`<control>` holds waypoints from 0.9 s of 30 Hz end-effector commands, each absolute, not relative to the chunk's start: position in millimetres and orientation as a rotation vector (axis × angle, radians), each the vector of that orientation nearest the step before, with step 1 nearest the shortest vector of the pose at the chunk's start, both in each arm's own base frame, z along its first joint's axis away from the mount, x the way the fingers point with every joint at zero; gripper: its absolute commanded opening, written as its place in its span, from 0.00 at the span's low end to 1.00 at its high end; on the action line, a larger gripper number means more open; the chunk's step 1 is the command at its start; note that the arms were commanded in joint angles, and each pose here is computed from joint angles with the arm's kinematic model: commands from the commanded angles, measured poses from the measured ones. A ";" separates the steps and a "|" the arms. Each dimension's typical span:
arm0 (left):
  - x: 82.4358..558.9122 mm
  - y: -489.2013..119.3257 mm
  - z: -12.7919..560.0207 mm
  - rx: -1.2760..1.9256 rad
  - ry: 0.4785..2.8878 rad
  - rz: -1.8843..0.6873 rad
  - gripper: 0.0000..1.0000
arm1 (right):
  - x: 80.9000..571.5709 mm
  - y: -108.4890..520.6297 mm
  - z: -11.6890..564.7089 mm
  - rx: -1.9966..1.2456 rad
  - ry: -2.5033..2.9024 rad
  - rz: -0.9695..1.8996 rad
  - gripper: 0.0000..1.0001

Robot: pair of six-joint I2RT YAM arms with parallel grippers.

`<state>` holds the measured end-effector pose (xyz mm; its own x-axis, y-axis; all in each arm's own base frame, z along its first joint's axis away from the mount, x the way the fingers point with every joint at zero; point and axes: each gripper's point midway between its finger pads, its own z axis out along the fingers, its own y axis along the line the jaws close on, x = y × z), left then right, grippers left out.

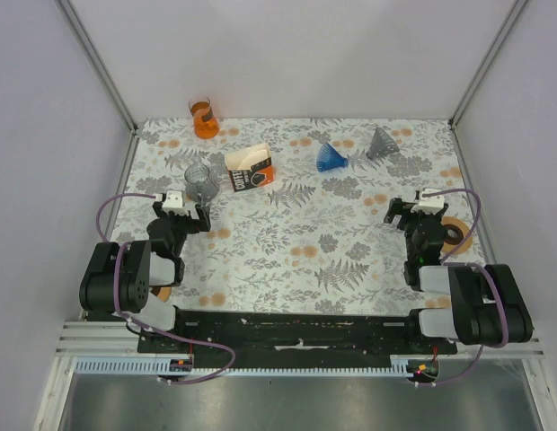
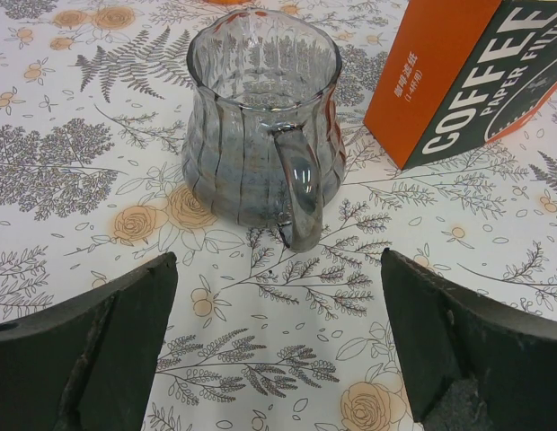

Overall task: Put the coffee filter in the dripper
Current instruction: Pick up the coffee server from the center of the board.

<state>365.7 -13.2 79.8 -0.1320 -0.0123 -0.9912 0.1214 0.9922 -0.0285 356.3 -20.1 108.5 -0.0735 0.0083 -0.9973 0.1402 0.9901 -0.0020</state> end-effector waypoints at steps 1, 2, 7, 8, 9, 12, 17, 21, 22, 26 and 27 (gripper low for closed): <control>372.8 -15.6 97.7 0.141 1.638 -0.094 1.00 | 366.5 -17.4 140.5 0.107 1.595 -0.094 0.98; 372.7 -15.3 96.9 0.141 1.641 -0.092 1.00 | 368.4 -18.4 149.2 0.112 1.606 -0.099 0.98; 373.3 -15.3 97.5 0.140 1.641 -0.093 1.00 | 374.4 -8.8 204.6 0.144 1.578 -0.009 0.98; 371.9 -15.7 97.8 0.141 1.638 -0.094 1.00 | 374.0 -3.8 218.2 0.132 1.556 0.024 0.98; 372.9 -14.0 99.6 0.129 1.642 -0.092 1.00 | 374.6 2.9 230.1 0.119 1.548 0.065 0.98; 390.1 -2.6 111.0 0.072 1.739 -0.087 1.00 | 376.3 9.8 247.5 0.140 1.627 0.120 0.98; 403.5 -14.3 150.3 0.260 1.867 -0.157 0.87 | 374.6 37.2 267.7 0.053 1.796 0.246 0.98; 391.7 -17.5 195.3 0.427 1.913 -0.253 0.86 | 362.7 58.8 285.8 -0.029 1.806 0.347 0.98; 391.2 -21.4 204.3 0.484 1.937 -0.281 0.86 | 360.5 61.3 288.1 -0.041 1.803 0.358 0.98; 412.4 -18.3 229.8 0.512 2.080 -0.344 0.86 | 352.7 63.0 290.7 -0.066 1.803 0.358 0.98; 423.0 -10.6 229.7 0.476 2.148 -0.328 0.86 | 350.5 62.2 290.0 -0.067 1.807 0.352 0.98</control>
<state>432.8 -6.6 259.2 -0.2631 0.1808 -0.9477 0.3768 0.9235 0.0716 365.4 54.7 283.8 -0.2366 0.1497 -0.9600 -0.1871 0.9625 0.1962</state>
